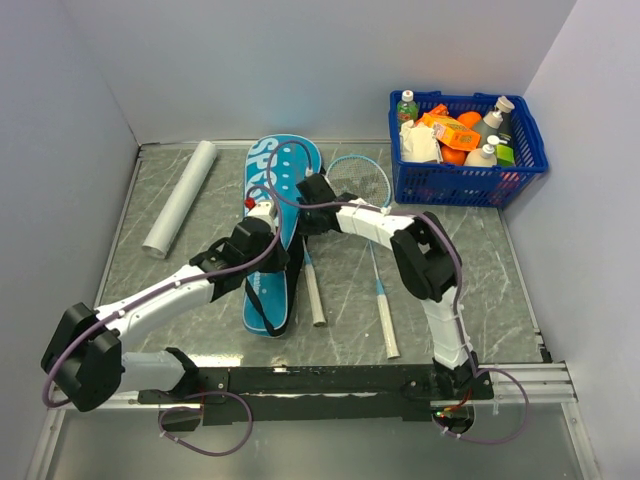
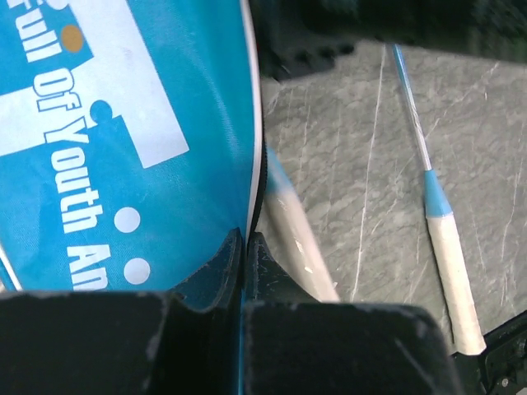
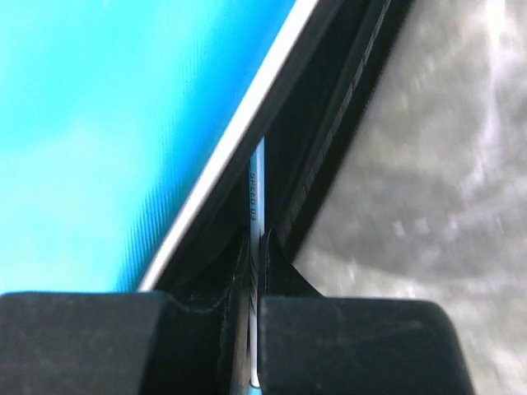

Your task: Pack up the badminton gear

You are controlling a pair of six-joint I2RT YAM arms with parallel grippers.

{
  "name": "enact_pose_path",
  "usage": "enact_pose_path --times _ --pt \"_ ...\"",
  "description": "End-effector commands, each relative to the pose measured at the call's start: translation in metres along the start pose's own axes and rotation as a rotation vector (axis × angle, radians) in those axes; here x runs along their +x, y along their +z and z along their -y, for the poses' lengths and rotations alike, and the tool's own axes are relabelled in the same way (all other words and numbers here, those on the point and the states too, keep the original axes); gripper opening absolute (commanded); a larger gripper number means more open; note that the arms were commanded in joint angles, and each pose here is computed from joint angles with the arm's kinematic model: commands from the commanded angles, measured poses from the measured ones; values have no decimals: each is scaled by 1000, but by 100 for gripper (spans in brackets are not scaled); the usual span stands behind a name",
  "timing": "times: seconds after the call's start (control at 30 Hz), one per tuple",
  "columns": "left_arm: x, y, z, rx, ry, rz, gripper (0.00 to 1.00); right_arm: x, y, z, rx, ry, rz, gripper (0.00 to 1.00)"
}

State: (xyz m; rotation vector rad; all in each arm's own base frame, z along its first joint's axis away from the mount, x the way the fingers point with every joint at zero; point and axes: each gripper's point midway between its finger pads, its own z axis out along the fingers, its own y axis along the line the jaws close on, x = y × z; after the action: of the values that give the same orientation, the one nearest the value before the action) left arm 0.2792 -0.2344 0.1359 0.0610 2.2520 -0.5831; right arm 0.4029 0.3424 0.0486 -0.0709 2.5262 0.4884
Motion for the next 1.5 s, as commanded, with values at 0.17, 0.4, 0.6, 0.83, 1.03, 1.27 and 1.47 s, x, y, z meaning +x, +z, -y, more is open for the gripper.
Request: enact_pose_path --times 0.17,0.4,0.6,0.83,1.03,1.27,1.47 --pt "-12 5 21 61 -5 29 1 -62 -10 -43 -158 81 166 32" --pt "-9 16 19 46 0 23 1 -22 -72 -12 -143 32 146 57" --pt "-6 21 14 28 3 18 1 25 -121 22 -120 17 111 60" --pt "-4 25 12 23 -4 22 1 96 -139 23 -263 14 -56 57" --pt "7 27 12 44 -28 13 1 140 -139 17 -327 22 -136 57" --pt "26 31 -1 25 -36 -9 1 169 -135 -4 -388 28 -188 57" --pt "36 30 -7 22 -45 -15 1 177 -120 -8 -373 39 -206 57"
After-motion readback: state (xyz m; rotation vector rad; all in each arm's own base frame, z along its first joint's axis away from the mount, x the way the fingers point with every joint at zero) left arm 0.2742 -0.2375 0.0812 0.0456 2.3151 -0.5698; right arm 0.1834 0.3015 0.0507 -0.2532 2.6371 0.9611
